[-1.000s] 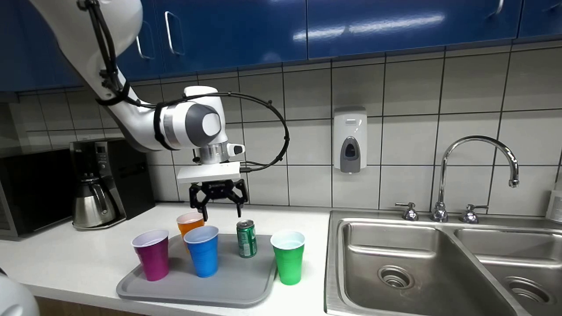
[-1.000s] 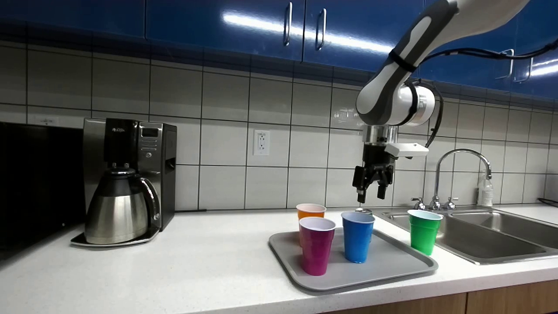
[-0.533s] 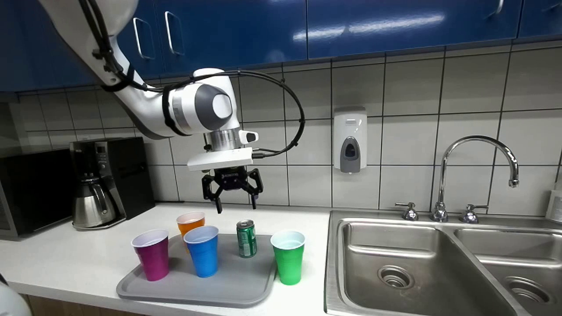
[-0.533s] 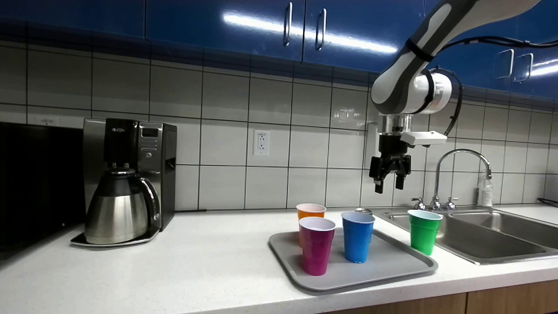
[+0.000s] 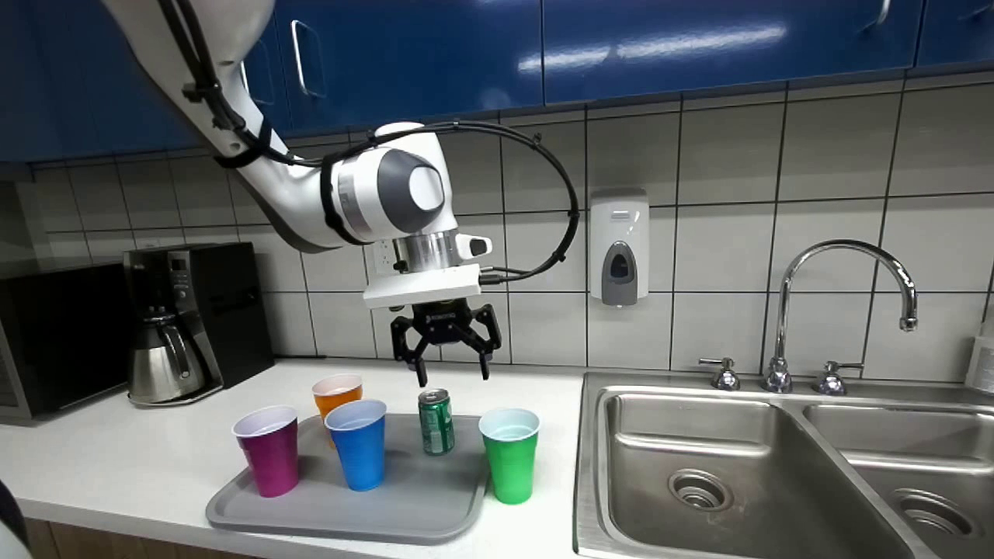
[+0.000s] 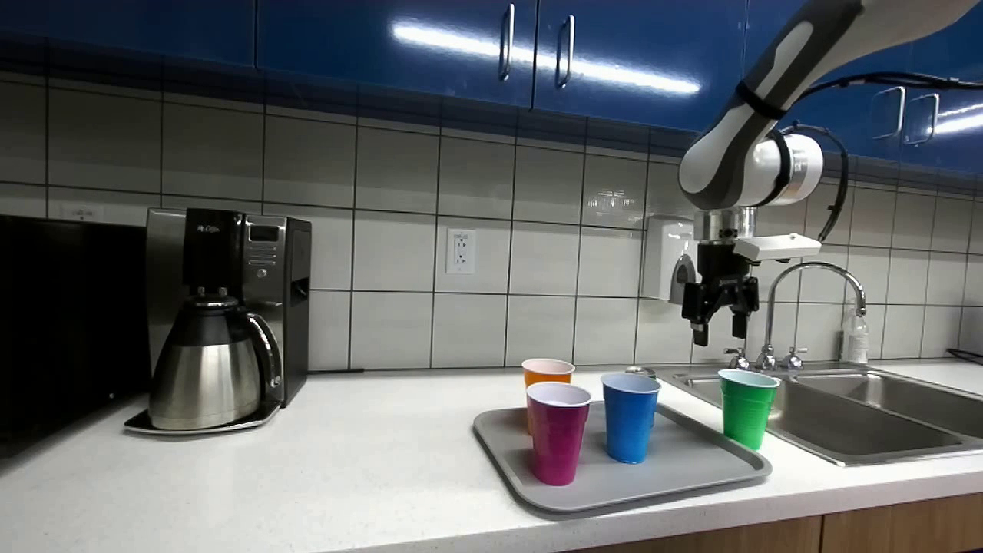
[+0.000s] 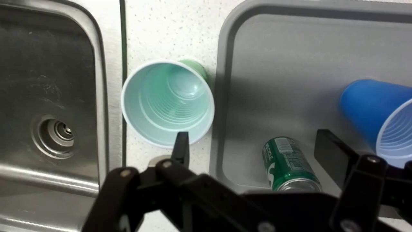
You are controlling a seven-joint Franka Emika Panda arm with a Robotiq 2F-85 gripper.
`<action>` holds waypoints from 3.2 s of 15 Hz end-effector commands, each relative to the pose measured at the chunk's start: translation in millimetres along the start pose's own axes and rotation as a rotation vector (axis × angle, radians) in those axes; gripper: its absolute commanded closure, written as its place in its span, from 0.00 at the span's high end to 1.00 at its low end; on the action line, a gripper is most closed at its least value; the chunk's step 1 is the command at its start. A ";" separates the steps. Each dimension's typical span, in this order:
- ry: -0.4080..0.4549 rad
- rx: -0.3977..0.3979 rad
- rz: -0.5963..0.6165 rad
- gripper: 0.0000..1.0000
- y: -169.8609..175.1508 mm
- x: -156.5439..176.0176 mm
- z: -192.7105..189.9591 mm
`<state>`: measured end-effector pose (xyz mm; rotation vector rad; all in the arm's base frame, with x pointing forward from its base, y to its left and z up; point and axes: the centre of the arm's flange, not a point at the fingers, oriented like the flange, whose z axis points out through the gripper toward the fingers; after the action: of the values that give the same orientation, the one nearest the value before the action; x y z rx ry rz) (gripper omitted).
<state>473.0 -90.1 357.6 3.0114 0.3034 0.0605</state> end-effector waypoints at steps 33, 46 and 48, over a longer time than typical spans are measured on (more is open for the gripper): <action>-0.190 -0.019 0.087 1.00 -5.6 39.3 90.9; -0.193 -0.021 0.126 1.00 16.3 31.2 90.3; -0.193 -0.020 0.128 1.00 17.7 30.4 89.8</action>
<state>507.8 -106.8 264.9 3.0014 0.1167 -0.1882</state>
